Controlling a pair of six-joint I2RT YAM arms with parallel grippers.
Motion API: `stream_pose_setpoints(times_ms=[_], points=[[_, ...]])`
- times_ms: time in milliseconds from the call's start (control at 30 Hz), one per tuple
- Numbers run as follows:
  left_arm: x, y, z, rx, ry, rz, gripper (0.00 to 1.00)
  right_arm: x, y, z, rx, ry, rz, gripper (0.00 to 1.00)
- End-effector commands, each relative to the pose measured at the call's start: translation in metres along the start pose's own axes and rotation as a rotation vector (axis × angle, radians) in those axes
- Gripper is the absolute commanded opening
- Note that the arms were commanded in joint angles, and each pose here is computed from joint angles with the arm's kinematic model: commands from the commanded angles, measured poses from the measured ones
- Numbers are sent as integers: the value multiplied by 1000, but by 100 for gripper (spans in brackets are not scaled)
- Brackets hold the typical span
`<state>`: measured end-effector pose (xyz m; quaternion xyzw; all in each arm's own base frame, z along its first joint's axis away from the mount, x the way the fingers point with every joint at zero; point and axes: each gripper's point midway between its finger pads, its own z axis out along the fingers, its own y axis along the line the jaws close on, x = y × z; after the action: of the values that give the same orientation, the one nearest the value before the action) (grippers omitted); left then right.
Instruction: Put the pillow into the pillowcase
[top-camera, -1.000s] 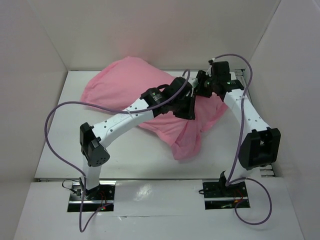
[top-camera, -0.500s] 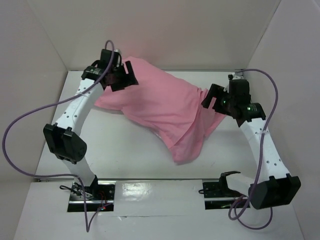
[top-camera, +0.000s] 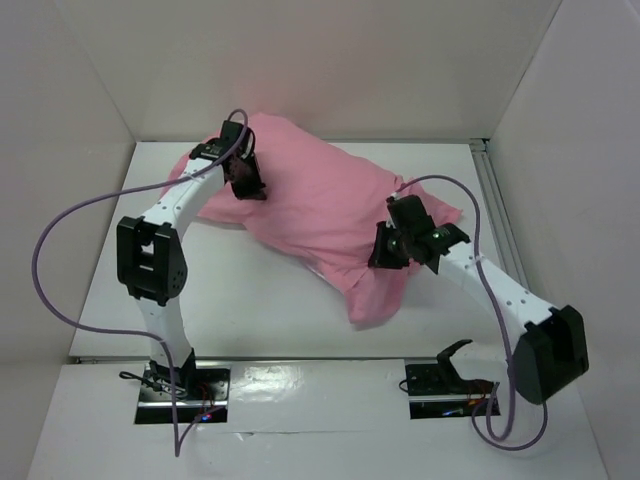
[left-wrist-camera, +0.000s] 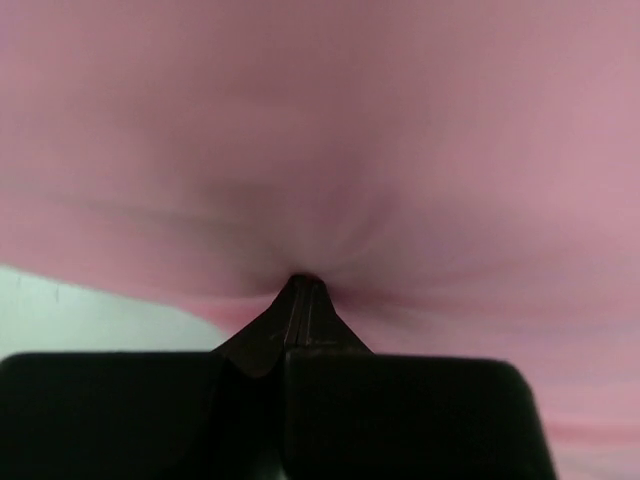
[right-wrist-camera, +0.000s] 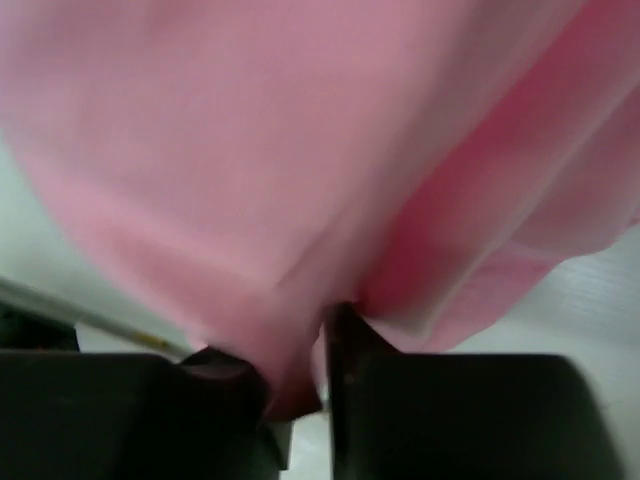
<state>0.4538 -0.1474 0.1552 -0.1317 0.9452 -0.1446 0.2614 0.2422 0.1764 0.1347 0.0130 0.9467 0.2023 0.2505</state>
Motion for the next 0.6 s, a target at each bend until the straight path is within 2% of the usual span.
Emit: stream_pose_setpoints(times_ms=[0, 67, 100, 167, 200, 233, 267, 300, 333, 400, 433, 567], points=[[6, -4, -44, 47, -45, 1, 0, -80, -35, 6, 149, -206, 66, 16], [27, 2, -49, 54, -27, 23, 0, -117, -53, -2, 175, -273, 91, 12], [29, 6, -56, 44, -40, 34, 0, -123, -57, 3, 175, -261, 94, 12], [31, 20, -76, 13, -77, 24, 7, -150, -52, -4, 155, -300, 75, 12], [29, 29, -82, 2, -87, -5, 13, -153, -51, -5, 156, -296, 75, 15], [28, 37, -89, -17, -104, -17, 19, -157, -50, -4, 155, -300, 75, 21], [26, 49, -103, -48, -142, -42, 42, -161, -48, -8, 154, -305, 62, 48], [23, 69, -111, -98, -162, -97, 55, -160, -53, -14, 170, -308, 71, 65], [22, 82, -118, -135, -184, -137, 68, -161, -51, -18, 166, -319, 70, 76], [23, 110, -134, -187, -237, -220, 92, -162, -63, -30, 193, -332, 95, 89], [22, 131, -137, -220, -251, -281, 99, -161, -64, -40, 190, -358, 117, 89], [26, 182, -127, -261, -280, -415, 100, -130, -65, -45, 130, -325, 159, 92]])
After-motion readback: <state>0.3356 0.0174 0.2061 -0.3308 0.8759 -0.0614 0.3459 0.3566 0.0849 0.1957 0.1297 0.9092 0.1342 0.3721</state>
